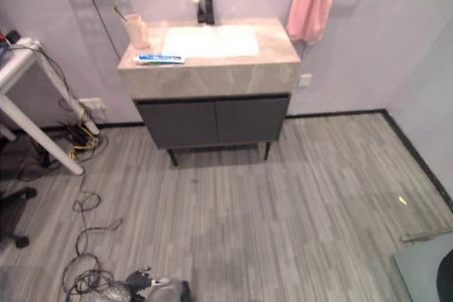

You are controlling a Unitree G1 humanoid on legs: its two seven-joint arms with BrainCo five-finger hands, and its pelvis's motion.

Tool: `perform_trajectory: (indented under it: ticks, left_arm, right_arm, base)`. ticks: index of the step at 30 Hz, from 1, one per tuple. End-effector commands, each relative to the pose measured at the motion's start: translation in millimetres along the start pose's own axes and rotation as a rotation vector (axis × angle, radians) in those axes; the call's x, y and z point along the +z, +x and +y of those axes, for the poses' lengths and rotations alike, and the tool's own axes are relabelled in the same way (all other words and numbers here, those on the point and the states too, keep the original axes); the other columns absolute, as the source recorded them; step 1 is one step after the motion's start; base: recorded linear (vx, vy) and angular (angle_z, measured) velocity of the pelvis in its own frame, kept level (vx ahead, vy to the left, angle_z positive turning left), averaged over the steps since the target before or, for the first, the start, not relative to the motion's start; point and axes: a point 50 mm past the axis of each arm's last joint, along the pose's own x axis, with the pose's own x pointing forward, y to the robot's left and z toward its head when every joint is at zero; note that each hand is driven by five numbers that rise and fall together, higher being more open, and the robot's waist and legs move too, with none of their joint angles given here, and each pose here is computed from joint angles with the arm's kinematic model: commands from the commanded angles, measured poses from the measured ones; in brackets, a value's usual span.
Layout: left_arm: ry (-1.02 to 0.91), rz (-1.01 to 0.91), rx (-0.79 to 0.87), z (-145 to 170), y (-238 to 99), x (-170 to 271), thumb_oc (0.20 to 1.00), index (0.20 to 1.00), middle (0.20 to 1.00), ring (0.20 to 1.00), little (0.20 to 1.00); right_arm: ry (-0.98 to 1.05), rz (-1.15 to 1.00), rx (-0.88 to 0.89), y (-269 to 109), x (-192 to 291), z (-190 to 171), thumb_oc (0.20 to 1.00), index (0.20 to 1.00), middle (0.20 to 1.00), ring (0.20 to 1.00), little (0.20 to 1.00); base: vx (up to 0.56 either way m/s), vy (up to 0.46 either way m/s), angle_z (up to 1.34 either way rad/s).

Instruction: Put brush and paste in cup on sink, flatten towel.

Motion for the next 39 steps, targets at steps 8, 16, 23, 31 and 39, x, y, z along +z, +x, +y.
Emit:
perform_trajectory:
  ticks: [8, 16, 23, 31, 39]
  left_arm:
    - [0.029, 0.024, -0.002, -3.7, -1.7, -11.2, 1.0, 1.0, 1.0, 1.0, 1.0]
    - [0.141, -0.092, -0.018, -5.1, 1.3, 20.6, 1.0, 1.0, 1.0, 1.0, 1.0]
    - [0.266, -0.117, -0.044, -8.9, 2.2, 32.3, 1.0, 1.0, 1.0, 1.0, 1.0]
    - [0.237, -0.045, -0.055, -9.1, 1.8, 15.5, 1.0, 1.0, 1.0, 1.0, 1.0]
    - [0.18, 0.011, -0.051, -8.6, -0.9, -6.1, 1.0, 1.0, 1.0, 1.0, 1.0]
  right_arm:
    - [-0.039, 0.041, -0.001, -2.4, -23.9, 0.5, 1.0, 1.0, 1.0, 1.0, 1.0]
    - [-0.089, -0.023, 0.044, 0.4, -2.6, 14.7, 1.0, 1.0, 1.0, 1.0, 1.0]
    - [-0.098, -0.096, 0.053, 1.4, 20.2, 21.0, 1.0, 1.0, 1.0, 1.0, 1.0]
    - [-0.101, -0.024, 0.061, 1.0, 0.1, 24.1, 1.0, 1.0, 1.0, 1.0, 1.0]
    - [-0.14, -0.009, 0.061, 0.5, -6.4, 24.4, 1.0, 1.0, 1.0, 1.0, 1.0]
  base:
    - [0.34, 0.167, -0.61]
    - [0.28, 0.267, -0.21]
    - [0.14, 0.242, 0.19]
    - [0.15, 0.032, 0.34]
    - [0.1, -0.015, 0.05]
